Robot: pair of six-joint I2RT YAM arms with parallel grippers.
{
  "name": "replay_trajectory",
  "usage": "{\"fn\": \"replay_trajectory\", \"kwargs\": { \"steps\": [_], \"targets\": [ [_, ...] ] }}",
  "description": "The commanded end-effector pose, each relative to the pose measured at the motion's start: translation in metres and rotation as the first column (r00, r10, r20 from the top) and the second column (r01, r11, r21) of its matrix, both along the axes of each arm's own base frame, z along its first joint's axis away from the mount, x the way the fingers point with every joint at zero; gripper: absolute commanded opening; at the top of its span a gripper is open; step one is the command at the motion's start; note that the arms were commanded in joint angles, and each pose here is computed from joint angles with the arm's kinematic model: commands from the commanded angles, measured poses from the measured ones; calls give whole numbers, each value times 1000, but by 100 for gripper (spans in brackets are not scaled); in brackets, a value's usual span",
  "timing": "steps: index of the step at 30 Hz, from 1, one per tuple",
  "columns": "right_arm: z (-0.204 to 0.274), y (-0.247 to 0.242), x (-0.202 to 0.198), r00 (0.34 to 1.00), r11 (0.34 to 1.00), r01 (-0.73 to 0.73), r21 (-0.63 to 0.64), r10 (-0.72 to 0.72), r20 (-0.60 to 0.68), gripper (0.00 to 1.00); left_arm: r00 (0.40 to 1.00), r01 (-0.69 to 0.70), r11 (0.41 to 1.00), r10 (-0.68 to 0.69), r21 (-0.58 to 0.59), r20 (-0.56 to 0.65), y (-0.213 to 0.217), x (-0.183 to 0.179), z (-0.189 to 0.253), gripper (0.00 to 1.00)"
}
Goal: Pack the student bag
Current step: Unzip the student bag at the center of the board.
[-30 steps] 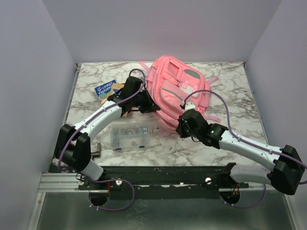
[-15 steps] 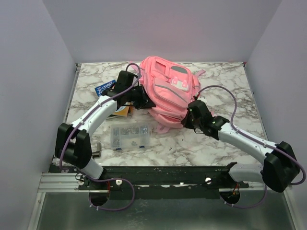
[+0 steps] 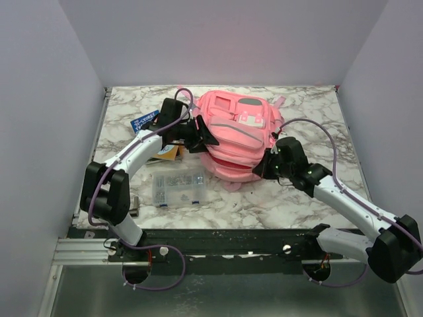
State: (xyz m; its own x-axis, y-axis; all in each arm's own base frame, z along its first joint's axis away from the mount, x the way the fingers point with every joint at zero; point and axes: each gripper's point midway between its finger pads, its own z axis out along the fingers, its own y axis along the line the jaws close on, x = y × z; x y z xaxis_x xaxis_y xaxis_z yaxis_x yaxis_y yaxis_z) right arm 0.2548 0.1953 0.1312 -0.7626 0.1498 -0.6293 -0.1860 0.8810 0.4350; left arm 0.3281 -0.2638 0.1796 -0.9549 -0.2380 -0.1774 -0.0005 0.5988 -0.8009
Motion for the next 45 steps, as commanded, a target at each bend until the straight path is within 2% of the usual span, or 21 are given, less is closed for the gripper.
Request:
{"fn": "replay_trajectory", "kwargs": {
  "steps": [1, 6, 10, 13, 17, 21, 26, 29, 32, 34, 37, 41, 45],
  "targets": [
    [2, 18, -21, 990, 989, -126, 76, 130, -46, 0, 998, -7, 995, 13, -100, 59, -4, -8, 24, 58],
    [6, 32, -21, 981, 974, -183, 130, 189, -36, 1, 981, -174, 977, 160, -121, -112, 0, -41, 20, 61],
    [9, 35, -23, 976, 967, -213, 140, 218, -21, 1, 960, -259, 951, 234, -169, -155, -20, -56, 23, 64],
    [12, 37, -25, 971, 961, -233, 150, 237, -7, 1, 938, -310, 939, 275, -150, -212, -36, -62, 15, 64],
    [12, 37, -28, 967, 956, -252, 151, 255, 3, 1, 912, -368, 915, 320, -165, -257, -53, -65, 11, 61],
    [15, 36, -29, 965, 955, -260, 145, 260, 22, 0, 904, -385, 908, 336, -164, -263, -64, -66, 14, 56],
    [17, 36, -30, 962, 950, -272, 151, 270, 38, 1, 867, -446, 886, 391, -129, -310, -69, -71, -1, 46],
    [16, 37, -30, 960, 949, -279, 150, 276, 38, 1, 860, -435, 893, 374, -114, -347, -76, -72, -8, 47],
    [15, 37, -31, 958, 948, -286, 143, 284, 35, 1, 848, -441, 892, 377, -101, -373, -80, -77, -12, 54],
    [15, 36, -31, 958, 947, -287, 141, 285, 38, 1, 836, -451, 888, 384, -91, -393, -82, -78, -17, 55],
    [15, 36, -32, 958, 947, -286, 143, 284, 35, 1, 829, -457, 885, 391, -82, -399, -86, -73, -23, 54],
    [14, 36, -33, 959, 947, -283, 152, 281, 31, 1, 831, -465, 881, 399, -91, -387, -93, -61, -27, 43],
    [11, 34, -33, 962, 952, -274, 139, 273, 24, 1, 835, -457, 886, 397, -79, -381, -98, -55, -33, 44]
  ]
}}
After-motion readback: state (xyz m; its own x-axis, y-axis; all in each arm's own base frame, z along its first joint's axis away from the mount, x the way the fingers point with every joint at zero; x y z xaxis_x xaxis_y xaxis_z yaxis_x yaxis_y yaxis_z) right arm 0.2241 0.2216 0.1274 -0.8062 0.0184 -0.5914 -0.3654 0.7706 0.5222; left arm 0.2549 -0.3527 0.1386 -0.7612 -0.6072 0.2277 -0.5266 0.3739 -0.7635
